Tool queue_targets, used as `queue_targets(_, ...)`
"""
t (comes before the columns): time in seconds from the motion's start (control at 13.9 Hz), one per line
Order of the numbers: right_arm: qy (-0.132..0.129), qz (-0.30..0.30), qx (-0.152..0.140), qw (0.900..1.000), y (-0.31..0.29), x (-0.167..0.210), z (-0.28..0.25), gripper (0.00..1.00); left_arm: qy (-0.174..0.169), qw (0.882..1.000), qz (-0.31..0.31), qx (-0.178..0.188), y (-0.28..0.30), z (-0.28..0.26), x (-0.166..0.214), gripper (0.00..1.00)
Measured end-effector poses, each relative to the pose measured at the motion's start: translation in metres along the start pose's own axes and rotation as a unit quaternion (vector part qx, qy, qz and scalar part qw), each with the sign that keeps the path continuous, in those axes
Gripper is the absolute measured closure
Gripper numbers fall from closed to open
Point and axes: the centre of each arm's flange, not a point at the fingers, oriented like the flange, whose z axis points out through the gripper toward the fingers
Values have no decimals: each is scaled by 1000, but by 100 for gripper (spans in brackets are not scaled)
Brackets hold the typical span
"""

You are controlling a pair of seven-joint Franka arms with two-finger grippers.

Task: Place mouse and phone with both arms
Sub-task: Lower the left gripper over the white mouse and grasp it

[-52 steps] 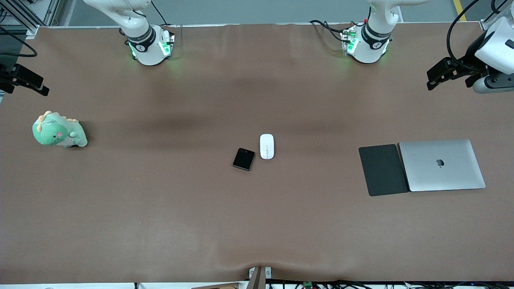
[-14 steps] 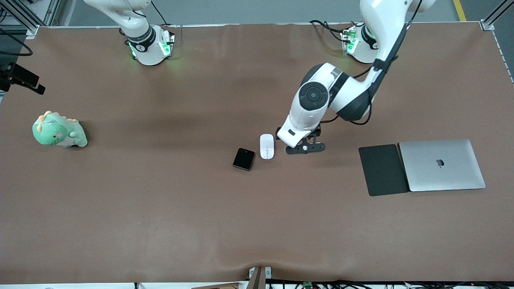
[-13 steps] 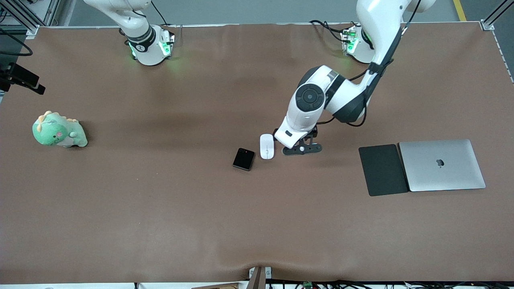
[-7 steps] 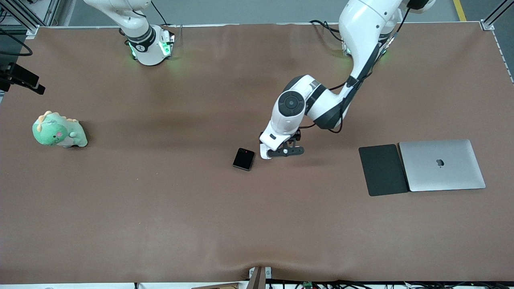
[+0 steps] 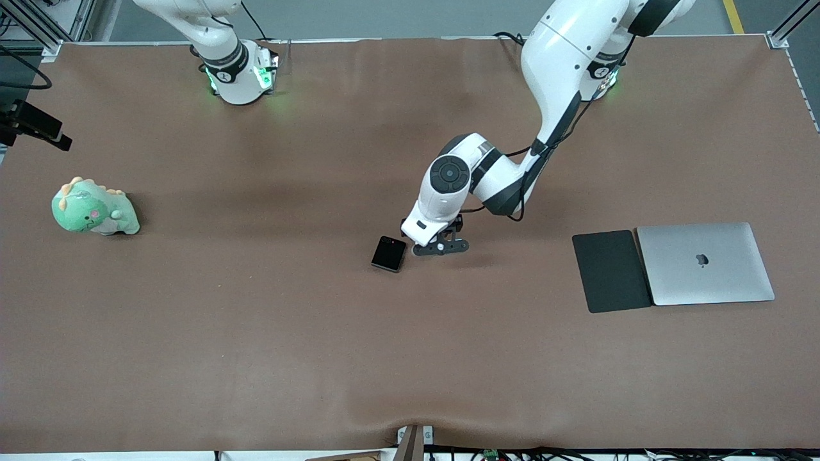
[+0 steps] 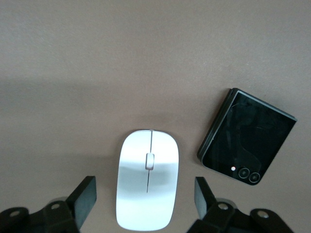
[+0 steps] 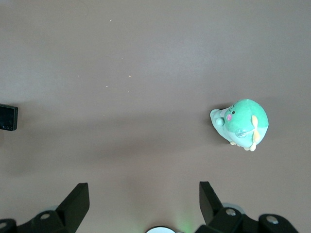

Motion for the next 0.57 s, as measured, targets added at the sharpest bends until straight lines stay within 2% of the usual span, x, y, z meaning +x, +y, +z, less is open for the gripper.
queue_targets(0.57,-1,-1,0,1000,-1,0,1,0,-3,1000,12,18,3,27,-11,12)
